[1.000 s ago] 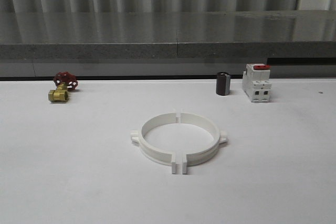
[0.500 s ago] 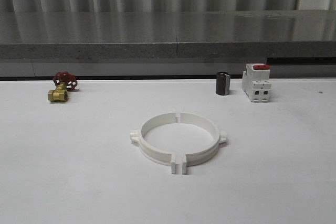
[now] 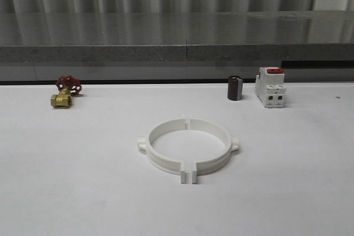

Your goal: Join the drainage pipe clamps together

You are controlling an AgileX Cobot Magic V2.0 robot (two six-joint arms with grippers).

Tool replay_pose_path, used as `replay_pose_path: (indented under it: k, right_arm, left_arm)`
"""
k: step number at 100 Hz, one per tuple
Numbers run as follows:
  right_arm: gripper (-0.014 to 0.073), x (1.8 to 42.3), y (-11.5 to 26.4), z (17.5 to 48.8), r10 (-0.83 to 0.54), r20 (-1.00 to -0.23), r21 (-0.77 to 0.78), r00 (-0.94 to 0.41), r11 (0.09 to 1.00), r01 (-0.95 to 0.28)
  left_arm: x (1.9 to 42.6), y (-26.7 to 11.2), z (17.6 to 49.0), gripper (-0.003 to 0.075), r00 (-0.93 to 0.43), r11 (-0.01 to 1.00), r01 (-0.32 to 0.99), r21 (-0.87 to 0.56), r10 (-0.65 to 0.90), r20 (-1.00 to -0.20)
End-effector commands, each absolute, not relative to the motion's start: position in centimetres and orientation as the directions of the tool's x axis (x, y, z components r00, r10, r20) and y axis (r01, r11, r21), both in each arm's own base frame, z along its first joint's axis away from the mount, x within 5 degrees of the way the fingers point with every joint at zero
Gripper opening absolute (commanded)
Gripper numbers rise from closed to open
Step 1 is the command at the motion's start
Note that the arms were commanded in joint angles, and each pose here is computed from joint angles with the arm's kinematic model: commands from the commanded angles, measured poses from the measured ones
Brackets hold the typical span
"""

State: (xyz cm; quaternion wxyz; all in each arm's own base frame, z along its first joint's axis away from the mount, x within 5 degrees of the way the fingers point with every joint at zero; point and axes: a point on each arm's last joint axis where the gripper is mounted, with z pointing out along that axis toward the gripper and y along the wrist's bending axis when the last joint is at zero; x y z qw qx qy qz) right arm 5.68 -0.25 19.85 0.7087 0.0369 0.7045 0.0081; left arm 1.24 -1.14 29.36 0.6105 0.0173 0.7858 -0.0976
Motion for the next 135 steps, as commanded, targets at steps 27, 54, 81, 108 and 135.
replay_pose_path:
  k: [27, 54, 81, 108, 135]
  right_arm:
    - [-0.0066, 5.4, -0.2, 21.2, 0.055, -0.991, 0.059, 0.118, 0.998, 0.032]
    - [-0.0066, 5.4, -0.2, 21.2, 0.055, -0.991, 0.059, 0.118, 0.998, 0.032]
    - [-0.0066, 5.4, -0.2, 21.2, 0.055, -0.991, 0.059, 0.119, 0.998, 0.032]
    - [-0.0066, 5.4, -0.2, 21.2, 0.055, -0.991, 0.059, 0.119, 0.998, 0.032]
    - [-0.0066, 5.4, -0.2, 21.2, 0.055, -0.991, 0.059, 0.119, 0.998, 0.032]
  left_arm:
    - [4.9, -0.3, 25.7, -0.0020, 0.105, 0.996, 0.066, -0.067, -0.073, -0.992]
    - [5.5, -0.3, 20.0, -0.0020, 0.034, 0.991, 0.066, -0.116, -0.118, -0.992]
    - [5.5, -0.4, 19.8, -0.0020, 0.021, 0.992, 0.065, -0.105, -0.107, -0.994]
    - [5.5, -0.4, 19.8, -0.0020, 0.021, 0.992, 0.065, -0.105, -0.107, -0.994]
    - [5.5, -0.4, 19.8, -0.0020, 0.021, 0.992, 0.065, -0.105, -0.107, -0.994]
